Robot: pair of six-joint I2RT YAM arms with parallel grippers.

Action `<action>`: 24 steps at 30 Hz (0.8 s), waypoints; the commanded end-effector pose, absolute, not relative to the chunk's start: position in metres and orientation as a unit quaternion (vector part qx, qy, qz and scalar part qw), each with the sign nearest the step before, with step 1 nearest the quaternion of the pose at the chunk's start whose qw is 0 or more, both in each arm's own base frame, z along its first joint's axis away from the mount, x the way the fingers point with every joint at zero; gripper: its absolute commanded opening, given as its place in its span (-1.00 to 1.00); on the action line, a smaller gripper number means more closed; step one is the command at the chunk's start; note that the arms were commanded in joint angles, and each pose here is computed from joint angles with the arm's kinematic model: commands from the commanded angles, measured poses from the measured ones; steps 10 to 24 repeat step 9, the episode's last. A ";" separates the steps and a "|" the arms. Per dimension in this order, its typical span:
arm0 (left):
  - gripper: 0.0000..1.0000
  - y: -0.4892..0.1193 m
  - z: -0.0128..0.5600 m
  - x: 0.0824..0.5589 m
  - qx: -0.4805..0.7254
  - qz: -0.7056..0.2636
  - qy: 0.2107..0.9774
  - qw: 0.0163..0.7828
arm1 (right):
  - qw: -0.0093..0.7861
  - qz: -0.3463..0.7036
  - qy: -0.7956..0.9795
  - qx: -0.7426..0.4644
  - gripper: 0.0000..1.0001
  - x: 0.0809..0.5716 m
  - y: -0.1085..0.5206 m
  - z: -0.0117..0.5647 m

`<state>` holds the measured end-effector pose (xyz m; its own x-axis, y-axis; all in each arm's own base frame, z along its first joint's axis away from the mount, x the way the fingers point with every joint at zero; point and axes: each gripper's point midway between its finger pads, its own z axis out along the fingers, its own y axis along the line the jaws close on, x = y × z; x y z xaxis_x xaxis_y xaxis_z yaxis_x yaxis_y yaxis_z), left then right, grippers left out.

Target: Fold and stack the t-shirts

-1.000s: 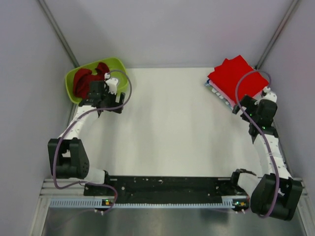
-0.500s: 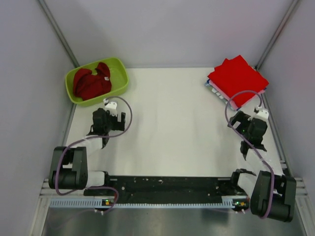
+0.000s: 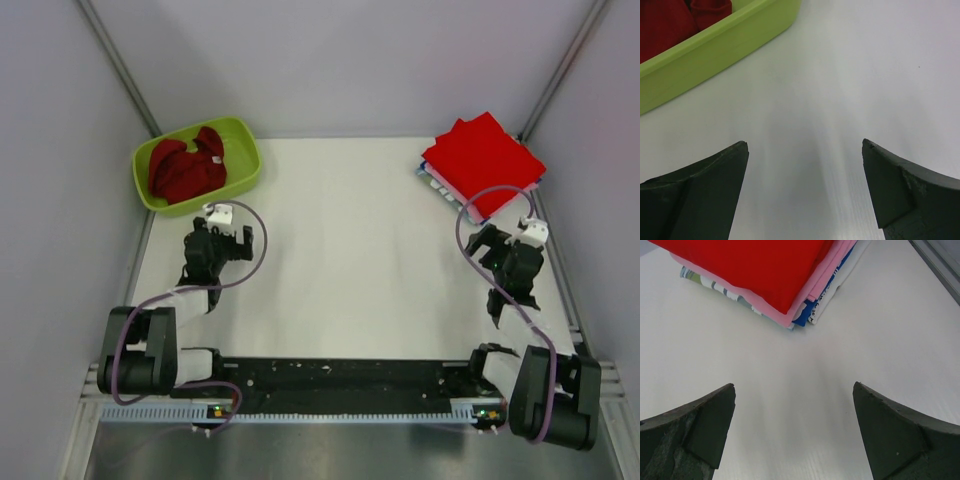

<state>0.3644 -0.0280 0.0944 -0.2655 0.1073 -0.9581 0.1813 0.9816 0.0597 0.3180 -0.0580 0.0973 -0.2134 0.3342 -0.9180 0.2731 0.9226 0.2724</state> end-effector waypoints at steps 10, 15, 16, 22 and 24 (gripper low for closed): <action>0.98 -0.028 0.126 0.377 0.084 -0.028 0.762 0.641 | 0.618 0.020 0.762 0.191 0.97 0.322 -0.060 0.110; 0.98 -0.028 0.126 0.377 0.084 -0.028 0.762 0.641 | 0.618 0.020 0.762 0.191 0.97 0.322 -0.060 0.110; 0.98 -0.028 0.126 0.377 0.084 -0.028 0.762 0.641 | 0.618 0.020 0.762 0.191 0.97 0.322 -0.060 0.110; 0.98 -0.028 0.126 0.377 0.084 -0.028 0.762 0.641 | 0.618 0.020 0.762 0.191 0.97 0.322 -0.060 0.110; 0.98 -0.028 0.126 0.377 0.084 -0.028 0.762 0.641 | 0.618 0.020 0.762 0.191 0.97 0.322 -0.060 0.110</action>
